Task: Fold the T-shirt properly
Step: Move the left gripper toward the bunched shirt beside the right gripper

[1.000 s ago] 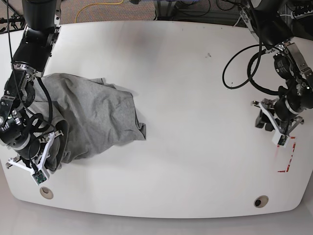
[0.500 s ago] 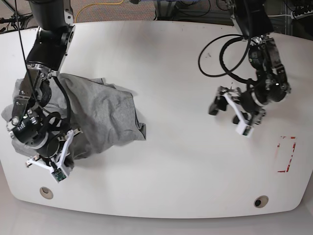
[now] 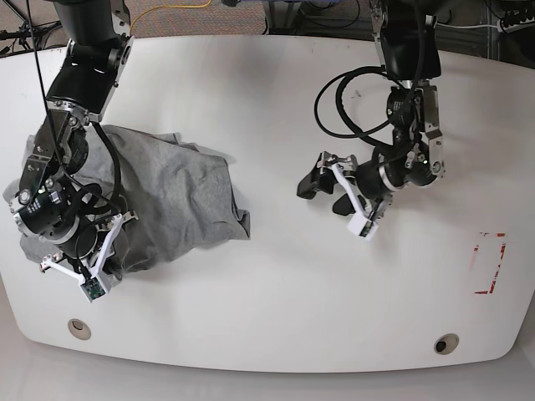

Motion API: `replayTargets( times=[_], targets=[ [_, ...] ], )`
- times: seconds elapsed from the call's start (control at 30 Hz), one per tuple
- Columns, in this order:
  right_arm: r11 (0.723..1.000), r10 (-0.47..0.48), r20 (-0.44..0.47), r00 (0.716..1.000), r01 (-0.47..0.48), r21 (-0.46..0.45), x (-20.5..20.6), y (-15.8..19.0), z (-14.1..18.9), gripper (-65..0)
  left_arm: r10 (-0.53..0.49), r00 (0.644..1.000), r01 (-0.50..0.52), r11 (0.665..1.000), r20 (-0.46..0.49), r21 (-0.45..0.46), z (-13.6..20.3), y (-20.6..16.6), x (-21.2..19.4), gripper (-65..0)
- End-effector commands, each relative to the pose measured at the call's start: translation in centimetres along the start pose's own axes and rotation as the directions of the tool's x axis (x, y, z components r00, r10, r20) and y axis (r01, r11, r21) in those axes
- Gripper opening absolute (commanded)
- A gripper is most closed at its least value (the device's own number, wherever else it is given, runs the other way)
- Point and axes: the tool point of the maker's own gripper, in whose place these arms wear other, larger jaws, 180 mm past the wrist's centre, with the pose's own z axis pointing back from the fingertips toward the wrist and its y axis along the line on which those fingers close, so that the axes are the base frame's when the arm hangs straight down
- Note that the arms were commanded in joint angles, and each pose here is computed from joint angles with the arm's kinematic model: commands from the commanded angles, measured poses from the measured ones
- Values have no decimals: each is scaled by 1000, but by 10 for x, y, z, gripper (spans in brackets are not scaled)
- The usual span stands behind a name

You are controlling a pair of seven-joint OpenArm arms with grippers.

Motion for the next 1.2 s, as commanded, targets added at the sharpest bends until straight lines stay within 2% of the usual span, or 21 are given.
replayTargets(
  times=[0.0,0.3,0.77,1.17],
  targets=[
    [999,-6,53,999,8,-41,12,-15,9,-650,-2,997,7,998,77,-68,-11,-15,26,-146],
    [998,-25,47,999,28,-51,6,-20,11,-650,41,997,-31,989,61,-147,-39,-29,30,-150],
    [1000,14,42,999,-13,-22,11,-6,6,-650,146,989,-140,974,26,-176,-58,-19,19,-143],
    [1000,8,50,999,-7,-20,11,-5,6,-650,231,973,-229,947,-21,-227,-86,-38,15,-141]
  ],
)
